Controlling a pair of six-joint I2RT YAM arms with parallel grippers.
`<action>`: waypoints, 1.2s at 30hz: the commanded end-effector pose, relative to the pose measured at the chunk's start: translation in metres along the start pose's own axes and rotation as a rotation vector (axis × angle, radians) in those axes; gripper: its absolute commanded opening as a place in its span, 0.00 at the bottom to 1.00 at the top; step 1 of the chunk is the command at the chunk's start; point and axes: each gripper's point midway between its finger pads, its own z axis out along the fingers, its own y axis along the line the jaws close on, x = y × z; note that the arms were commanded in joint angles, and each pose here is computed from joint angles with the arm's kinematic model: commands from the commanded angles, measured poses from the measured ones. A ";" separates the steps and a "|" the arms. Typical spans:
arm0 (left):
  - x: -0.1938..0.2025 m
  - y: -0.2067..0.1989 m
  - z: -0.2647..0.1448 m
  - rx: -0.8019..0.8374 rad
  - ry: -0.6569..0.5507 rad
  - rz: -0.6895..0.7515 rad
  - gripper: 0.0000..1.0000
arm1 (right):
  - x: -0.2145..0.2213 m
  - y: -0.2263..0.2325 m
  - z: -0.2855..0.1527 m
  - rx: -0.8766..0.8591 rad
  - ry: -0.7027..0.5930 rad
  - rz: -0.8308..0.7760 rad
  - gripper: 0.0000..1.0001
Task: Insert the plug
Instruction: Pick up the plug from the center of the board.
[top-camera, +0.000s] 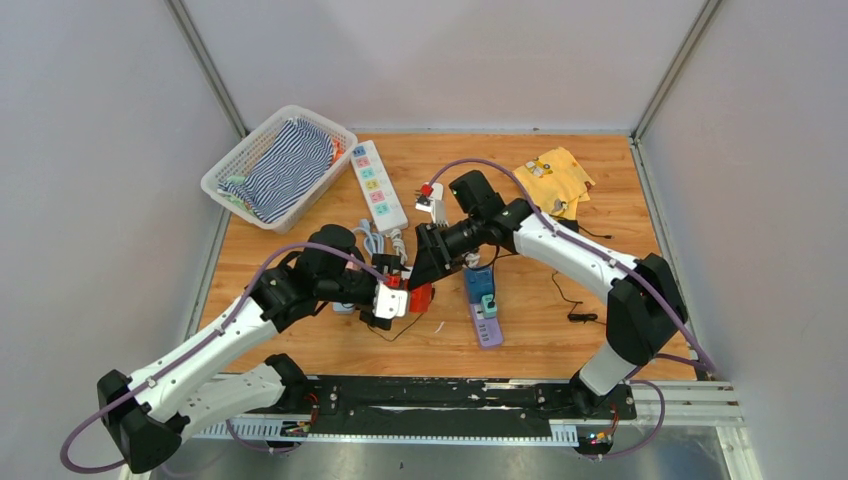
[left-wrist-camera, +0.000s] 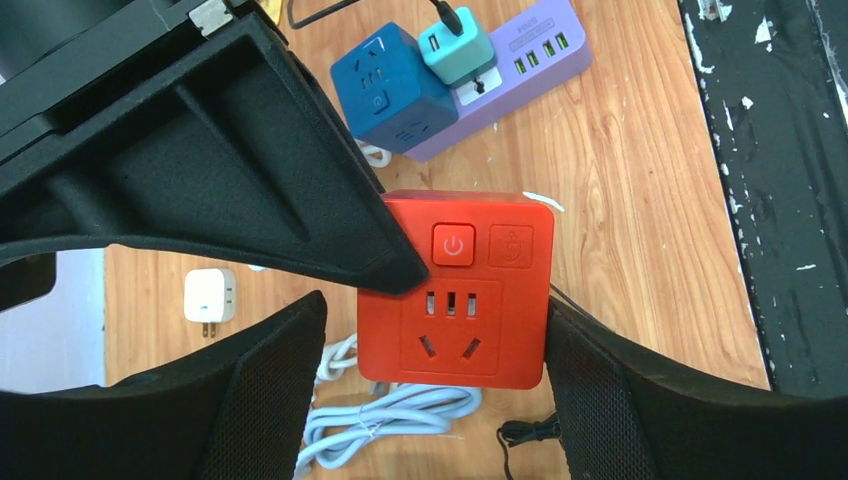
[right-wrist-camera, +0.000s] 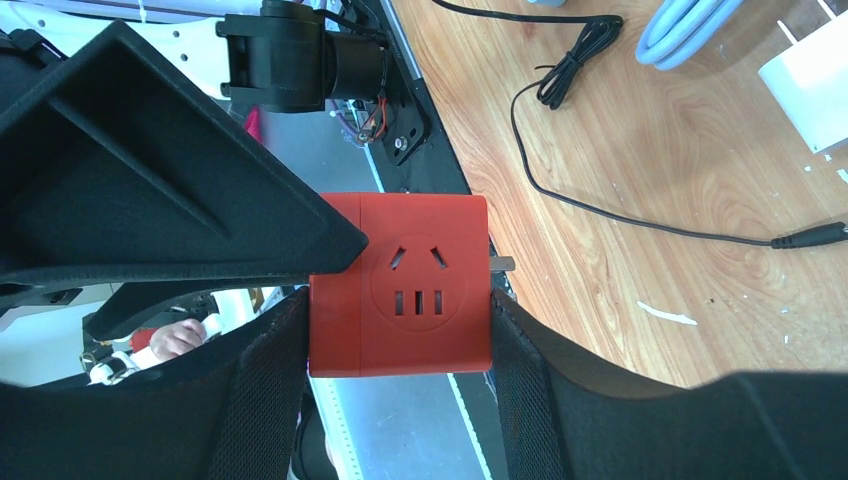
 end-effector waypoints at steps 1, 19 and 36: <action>0.003 0.001 -0.001 -0.001 0.030 -0.004 0.79 | -0.008 0.008 -0.004 -0.027 -0.002 0.023 0.00; 0.002 0.007 0.000 -0.015 0.064 -0.131 0.47 | -0.010 0.003 -0.003 -0.010 -0.014 0.039 0.18; 0.038 0.050 -0.041 -0.419 0.265 -0.330 0.00 | -0.061 -0.010 -0.049 0.188 -0.329 -0.017 0.81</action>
